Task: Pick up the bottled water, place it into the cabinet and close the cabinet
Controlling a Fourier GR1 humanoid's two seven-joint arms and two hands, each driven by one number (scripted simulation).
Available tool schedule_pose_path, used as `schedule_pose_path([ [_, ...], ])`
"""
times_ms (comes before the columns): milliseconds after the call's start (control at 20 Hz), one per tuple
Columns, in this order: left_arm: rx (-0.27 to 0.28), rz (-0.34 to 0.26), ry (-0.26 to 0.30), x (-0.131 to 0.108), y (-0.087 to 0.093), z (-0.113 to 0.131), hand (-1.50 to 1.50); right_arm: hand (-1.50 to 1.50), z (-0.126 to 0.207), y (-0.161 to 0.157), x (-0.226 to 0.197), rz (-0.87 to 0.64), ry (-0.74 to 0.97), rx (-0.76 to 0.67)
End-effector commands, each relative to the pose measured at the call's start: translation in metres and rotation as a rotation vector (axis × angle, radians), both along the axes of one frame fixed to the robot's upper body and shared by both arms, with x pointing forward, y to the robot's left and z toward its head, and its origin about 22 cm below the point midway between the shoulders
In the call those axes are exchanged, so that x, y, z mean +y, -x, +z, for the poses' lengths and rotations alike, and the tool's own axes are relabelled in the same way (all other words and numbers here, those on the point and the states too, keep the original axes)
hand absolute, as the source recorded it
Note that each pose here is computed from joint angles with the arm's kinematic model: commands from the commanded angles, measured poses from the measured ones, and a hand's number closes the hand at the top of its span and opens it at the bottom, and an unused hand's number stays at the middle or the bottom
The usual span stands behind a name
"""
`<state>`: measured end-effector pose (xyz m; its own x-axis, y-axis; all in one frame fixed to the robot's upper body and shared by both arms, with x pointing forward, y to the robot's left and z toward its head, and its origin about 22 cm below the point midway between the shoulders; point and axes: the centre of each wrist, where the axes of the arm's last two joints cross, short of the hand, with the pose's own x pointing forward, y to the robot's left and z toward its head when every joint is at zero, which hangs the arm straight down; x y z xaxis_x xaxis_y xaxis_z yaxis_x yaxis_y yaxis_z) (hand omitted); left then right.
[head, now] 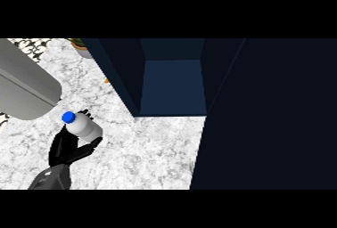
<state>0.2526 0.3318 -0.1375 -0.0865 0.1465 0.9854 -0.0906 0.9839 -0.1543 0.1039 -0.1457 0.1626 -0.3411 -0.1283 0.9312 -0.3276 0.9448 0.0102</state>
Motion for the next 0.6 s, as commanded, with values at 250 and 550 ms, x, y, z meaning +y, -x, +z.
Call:
schedule_pose_path([
  [250,-0.027,-0.015,0.095,-0.005,-0.023,0.009,1.50,-1.50,0.015,0.005,-0.022,-0.056,0.027,-0.078],
  [550,-0.049,-0.017,0.146,-0.030,0.003,-0.011,1.50,-1.50,0.012,0.009,-0.010,-0.055,0.018,-0.064],
])
